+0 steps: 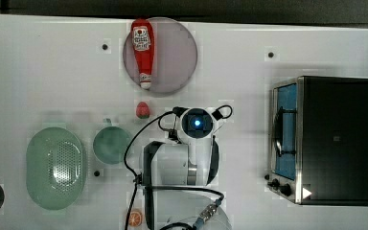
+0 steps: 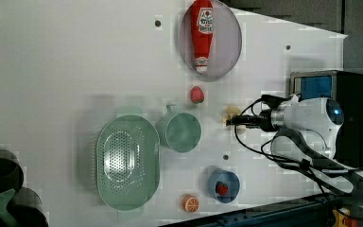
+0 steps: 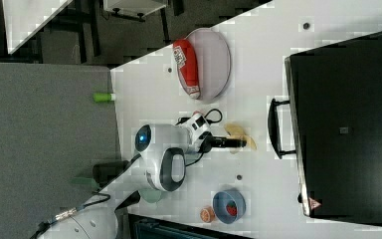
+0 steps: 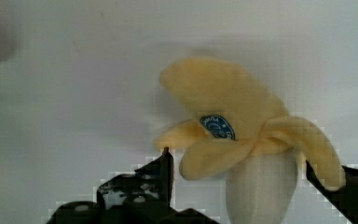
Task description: Pick Banana and place it in mug.
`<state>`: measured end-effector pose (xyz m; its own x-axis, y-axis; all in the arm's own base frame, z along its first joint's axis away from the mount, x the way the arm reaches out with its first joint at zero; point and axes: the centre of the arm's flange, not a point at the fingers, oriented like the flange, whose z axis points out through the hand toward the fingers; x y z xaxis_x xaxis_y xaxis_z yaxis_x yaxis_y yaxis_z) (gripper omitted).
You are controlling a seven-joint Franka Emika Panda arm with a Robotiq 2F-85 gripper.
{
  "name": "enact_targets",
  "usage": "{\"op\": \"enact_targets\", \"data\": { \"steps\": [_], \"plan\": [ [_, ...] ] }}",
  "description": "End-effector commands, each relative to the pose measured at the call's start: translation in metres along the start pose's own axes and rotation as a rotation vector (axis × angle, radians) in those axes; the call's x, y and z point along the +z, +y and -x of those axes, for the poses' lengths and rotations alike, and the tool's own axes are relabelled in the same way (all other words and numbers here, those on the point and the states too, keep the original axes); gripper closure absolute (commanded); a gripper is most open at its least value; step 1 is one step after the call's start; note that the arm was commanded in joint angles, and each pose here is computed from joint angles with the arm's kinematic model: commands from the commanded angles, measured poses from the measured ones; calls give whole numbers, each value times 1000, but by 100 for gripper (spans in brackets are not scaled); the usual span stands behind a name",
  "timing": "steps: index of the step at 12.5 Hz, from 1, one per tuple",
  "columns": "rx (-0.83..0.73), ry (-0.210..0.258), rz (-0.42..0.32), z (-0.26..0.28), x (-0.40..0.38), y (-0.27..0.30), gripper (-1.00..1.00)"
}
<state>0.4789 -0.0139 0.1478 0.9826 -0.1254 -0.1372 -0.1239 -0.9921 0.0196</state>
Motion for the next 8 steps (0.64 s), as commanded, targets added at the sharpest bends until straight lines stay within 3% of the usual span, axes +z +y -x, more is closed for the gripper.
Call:
{"op": "enact_targets", "data": {
  "steps": [1, 6, 7, 8],
  "plan": [
    [-50, 48, 5, -7, -1, 9, -93],
    [-49, 57, 4, -6, -7, 9, 26],
    [-48, 66, 3, -7, -11, 10, 40],
    [-45, 74, 3, -7, -16, 11, 40]
  ]
}}
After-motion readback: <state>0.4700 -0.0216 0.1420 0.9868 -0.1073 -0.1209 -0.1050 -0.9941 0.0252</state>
